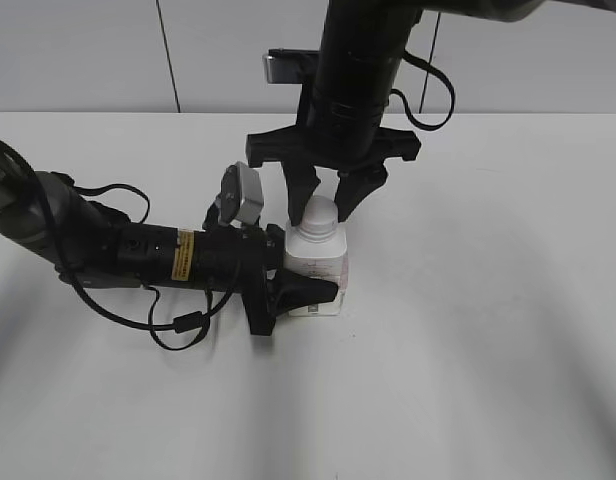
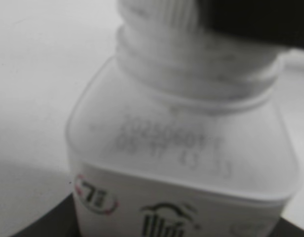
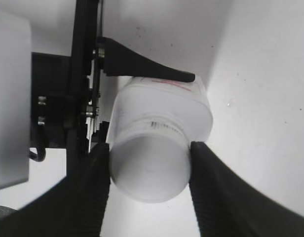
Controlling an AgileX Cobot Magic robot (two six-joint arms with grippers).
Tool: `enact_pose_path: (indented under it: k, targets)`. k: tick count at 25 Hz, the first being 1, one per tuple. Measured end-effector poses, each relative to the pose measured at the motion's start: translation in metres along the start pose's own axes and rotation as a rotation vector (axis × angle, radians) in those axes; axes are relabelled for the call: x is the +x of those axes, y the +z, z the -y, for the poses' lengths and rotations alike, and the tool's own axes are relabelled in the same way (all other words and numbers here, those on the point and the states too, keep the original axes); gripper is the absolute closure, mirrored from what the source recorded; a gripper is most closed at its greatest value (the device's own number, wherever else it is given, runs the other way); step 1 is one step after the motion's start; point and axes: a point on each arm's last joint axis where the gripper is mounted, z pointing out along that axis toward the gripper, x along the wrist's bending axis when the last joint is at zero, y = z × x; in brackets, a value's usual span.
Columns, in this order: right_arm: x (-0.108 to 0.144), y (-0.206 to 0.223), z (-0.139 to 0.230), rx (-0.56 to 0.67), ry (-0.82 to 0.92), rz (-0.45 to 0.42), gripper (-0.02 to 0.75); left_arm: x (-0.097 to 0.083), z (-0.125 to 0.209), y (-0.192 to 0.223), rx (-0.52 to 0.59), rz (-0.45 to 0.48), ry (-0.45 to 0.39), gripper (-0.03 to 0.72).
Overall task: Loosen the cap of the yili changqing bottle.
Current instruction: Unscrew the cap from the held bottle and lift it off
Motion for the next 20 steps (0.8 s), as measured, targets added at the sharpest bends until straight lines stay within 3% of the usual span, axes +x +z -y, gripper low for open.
enact_pose_path:
  k: [9, 20]
  targets:
    - [-0.0007, 0.0, -0.0002, -0.002, -0.056, 0.007, 0.351, -0.0001, -0.0001, 0.0, -0.001, 0.001, 0.0, 0.323]
    - [-0.0012, 0.0, -0.0003, 0.002, -0.836, 0.014, 0.351, -0.0001, -0.0001, 0.0, -0.001, 0.001, 0.0, 0.323]
